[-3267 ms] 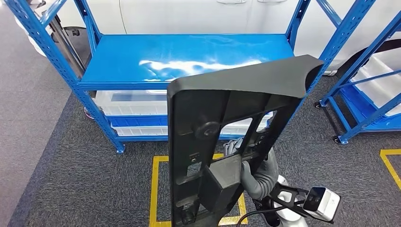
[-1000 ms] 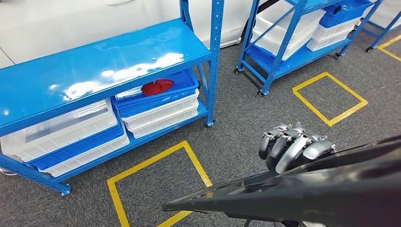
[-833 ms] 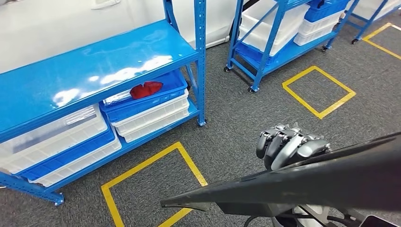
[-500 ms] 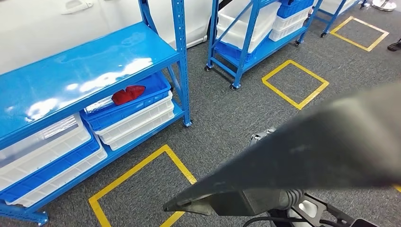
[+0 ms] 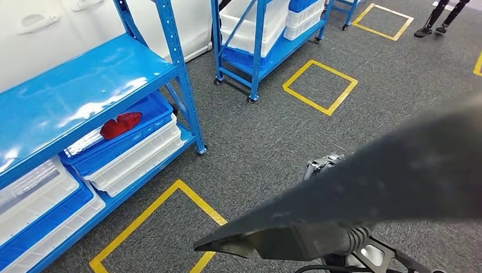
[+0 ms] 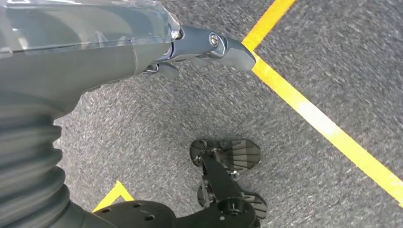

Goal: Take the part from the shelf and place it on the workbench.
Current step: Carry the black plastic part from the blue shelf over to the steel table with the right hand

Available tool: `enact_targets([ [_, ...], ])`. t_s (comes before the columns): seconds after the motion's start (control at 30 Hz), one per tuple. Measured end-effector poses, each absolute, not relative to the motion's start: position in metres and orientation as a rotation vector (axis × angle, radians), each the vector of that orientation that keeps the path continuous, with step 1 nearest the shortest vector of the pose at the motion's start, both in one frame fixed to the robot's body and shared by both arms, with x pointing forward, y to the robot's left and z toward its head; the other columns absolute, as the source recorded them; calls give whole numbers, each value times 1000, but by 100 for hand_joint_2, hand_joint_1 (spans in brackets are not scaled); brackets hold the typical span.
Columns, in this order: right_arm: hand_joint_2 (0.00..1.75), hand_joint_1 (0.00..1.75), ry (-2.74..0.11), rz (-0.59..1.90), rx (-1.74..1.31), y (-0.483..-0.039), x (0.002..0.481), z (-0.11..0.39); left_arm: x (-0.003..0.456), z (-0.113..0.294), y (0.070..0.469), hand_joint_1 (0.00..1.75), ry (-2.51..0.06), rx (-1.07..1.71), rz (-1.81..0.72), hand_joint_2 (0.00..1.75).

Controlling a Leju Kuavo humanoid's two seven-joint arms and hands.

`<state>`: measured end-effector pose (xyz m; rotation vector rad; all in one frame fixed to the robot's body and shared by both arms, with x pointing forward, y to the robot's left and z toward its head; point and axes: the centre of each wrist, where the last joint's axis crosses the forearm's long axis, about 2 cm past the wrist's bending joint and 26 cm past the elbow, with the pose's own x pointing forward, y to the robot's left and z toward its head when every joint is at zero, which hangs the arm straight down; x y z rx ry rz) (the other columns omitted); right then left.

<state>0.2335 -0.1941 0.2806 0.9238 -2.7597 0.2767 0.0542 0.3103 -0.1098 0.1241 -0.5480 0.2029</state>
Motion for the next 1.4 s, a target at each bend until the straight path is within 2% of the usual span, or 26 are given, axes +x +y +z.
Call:
enact_targets([
  [0.83, 175, 175, -2770, 280, 961, -196, 236, 286, 54, -110, 315, 0, -554, 138, 202, 175],
  [1.4, 175, 175, -2719, 307, 823, -197, 259, 271, 55, -110, 308, 0, -569, 109, 206, 175],
])
